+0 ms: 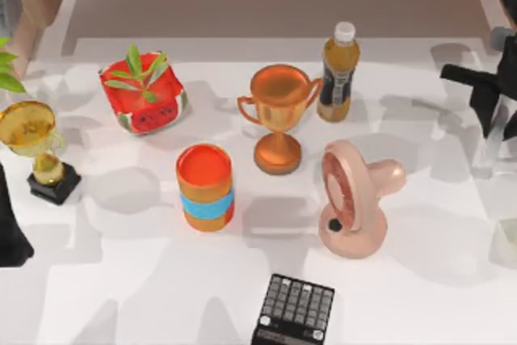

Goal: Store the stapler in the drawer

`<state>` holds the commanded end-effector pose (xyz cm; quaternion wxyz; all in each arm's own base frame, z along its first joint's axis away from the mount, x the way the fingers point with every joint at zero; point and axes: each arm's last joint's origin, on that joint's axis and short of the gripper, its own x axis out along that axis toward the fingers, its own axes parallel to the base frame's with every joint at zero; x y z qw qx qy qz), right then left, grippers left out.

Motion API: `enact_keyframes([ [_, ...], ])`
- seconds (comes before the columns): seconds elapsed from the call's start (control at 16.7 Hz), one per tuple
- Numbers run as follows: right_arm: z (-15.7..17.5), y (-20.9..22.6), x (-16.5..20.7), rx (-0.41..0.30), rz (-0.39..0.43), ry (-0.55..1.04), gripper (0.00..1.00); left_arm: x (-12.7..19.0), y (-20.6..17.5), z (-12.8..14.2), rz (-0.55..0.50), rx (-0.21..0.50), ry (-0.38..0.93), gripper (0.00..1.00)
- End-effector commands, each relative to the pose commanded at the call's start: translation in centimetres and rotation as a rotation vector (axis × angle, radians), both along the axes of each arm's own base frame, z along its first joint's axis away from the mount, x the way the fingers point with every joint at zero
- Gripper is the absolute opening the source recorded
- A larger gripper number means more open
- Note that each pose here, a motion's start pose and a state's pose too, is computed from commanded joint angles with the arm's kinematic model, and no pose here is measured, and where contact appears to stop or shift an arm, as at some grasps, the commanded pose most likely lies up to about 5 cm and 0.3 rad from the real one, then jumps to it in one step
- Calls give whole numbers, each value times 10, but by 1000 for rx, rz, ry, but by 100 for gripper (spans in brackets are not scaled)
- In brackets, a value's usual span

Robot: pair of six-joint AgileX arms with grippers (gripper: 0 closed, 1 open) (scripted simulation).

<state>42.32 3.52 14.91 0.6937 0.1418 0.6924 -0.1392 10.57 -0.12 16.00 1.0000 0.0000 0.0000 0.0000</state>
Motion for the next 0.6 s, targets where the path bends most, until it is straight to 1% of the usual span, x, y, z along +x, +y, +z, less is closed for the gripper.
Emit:
enact_keyframes([
  [0.12, -2, 2, 0, -1, 3, 4, 0, 0, 0, 0, 0, 0, 0, 100],
  [0.18, 2, 6, 0, 1, 23, -4, 0, 0, 0, 0, 0, 0, 0, 100],
  [0.3, 17, 17, 0, 8, 101, -33, 0, 0, 0, 0, 0, 0, 0, 100],
  [0.42, 42, 24, 1, 14, 198, -74, 0, 0, 0, 0, 0, 0, 0, 100],
  [0.6, 85, 7, 5, 2, 314, -143, 0, 0, 0, 0, 0, 0, 0, 100],
])
